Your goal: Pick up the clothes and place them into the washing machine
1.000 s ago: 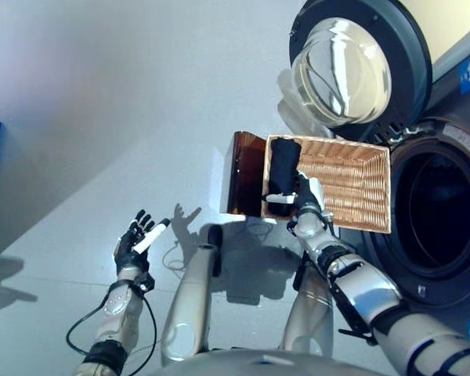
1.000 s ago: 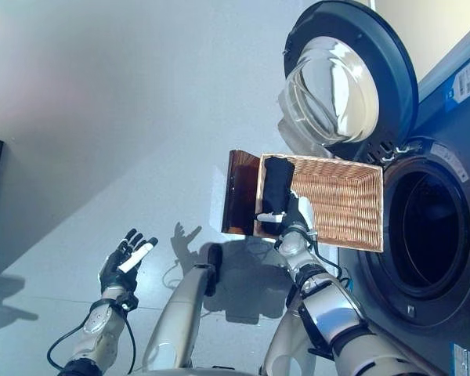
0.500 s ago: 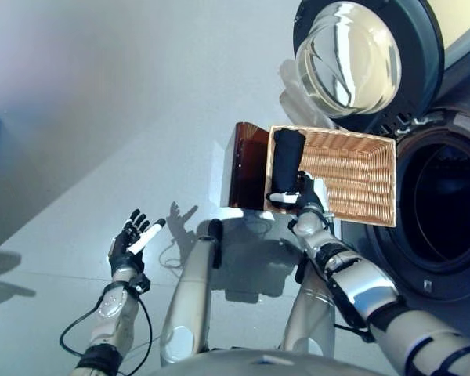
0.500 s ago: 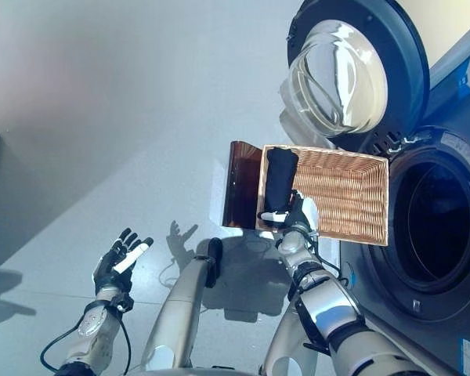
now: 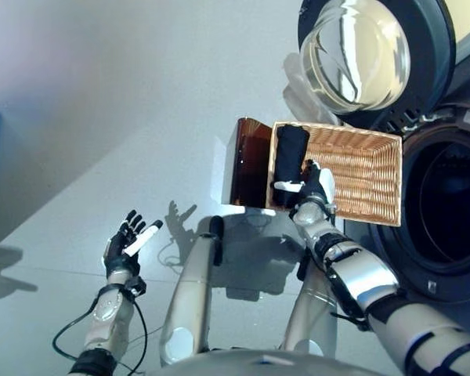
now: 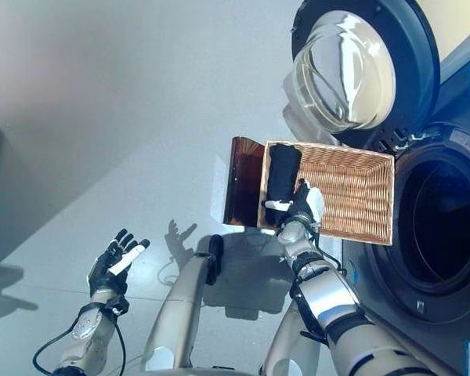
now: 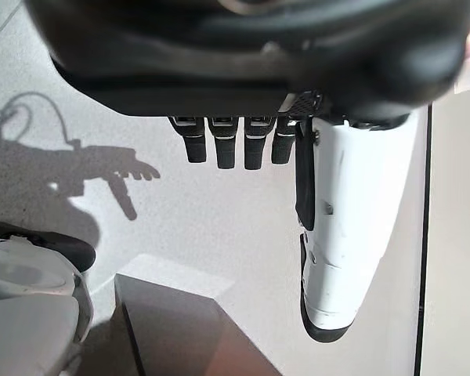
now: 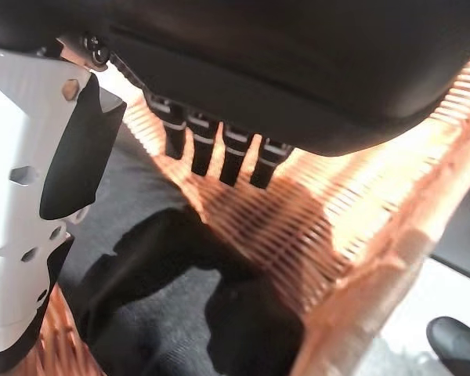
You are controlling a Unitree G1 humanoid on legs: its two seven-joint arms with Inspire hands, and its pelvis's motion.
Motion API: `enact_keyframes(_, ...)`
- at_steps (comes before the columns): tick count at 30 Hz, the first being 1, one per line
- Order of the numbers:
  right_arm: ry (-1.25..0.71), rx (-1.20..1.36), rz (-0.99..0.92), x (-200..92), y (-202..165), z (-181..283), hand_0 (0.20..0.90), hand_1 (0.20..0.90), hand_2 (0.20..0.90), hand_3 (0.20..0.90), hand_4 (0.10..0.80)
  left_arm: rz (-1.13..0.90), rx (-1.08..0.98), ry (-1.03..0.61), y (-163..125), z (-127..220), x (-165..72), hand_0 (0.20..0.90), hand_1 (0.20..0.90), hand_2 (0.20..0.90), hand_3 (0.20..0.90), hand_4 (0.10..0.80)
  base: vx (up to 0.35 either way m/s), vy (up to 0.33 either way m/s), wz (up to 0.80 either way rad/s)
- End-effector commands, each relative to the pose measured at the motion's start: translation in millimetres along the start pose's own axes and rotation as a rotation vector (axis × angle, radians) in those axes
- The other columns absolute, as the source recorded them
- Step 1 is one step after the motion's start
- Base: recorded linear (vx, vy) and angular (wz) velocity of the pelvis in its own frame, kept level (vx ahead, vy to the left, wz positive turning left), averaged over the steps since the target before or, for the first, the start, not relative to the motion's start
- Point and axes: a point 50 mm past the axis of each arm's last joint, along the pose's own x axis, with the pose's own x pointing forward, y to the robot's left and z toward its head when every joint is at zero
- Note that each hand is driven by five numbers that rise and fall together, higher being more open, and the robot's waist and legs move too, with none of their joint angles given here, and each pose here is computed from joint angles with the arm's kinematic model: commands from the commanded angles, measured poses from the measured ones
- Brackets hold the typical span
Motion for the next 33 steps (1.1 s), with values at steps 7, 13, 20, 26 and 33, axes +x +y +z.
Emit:
enact_keyframes(7, -0.099, 0.076, -0.120, 16, -26, 41, 0.900, 0.900, 0.900, 0.900, 0.800, -0.009, 0.058, -0.139, 14, 29, -5, 0.900, 0.900, 0.900, 0.900, 0.800, 0.019, -0.001, 0.01)
enact_keyframes(13, -0.133, 0.103, -0.037, 12, -14, 49, 0.900, 0.900, 0.900, 0.900, 0.800, -0.004, 0.053, -0.136, 16, 29, -6, 0.900, 0.900, 0.900, 0.900, 0.800, 0.000, 0.000, 0.00)
enact_keyframes(20, -0.121, 0.144, 0.018, 7, -1, 51, 0.900, 0.900, 0.900, 0.900, 0.800, -0.005, 0.050, -0.121, 19, 26, -7, 0.900, 0.900, 0.900, 0.900, 0.800, 0.013, -0.004, 0.02)
enact_keyframes(26, -0.122, 0.156, 0.055, 4, 5, 56, 0.900, 0.900, 0.900, 0.900, 0.800, -0.009, 0.058, -0.127, 20, 30, -6, 0.900, 0.900, 0.900, 0.900, 0.800, 0.006, 0.004, 0.01)
enact_keyframes(33, -0.120, 0.093, 0.038, 6, 1, 54, 0.200, 0.200, 0.200, 0.200, 0.300, -0.008, 0.068, -0.122, 20, 29, -6, 0.900, 0.900, 0.900, 0.900, 0.800, -0.001, 0.008, 0.04)
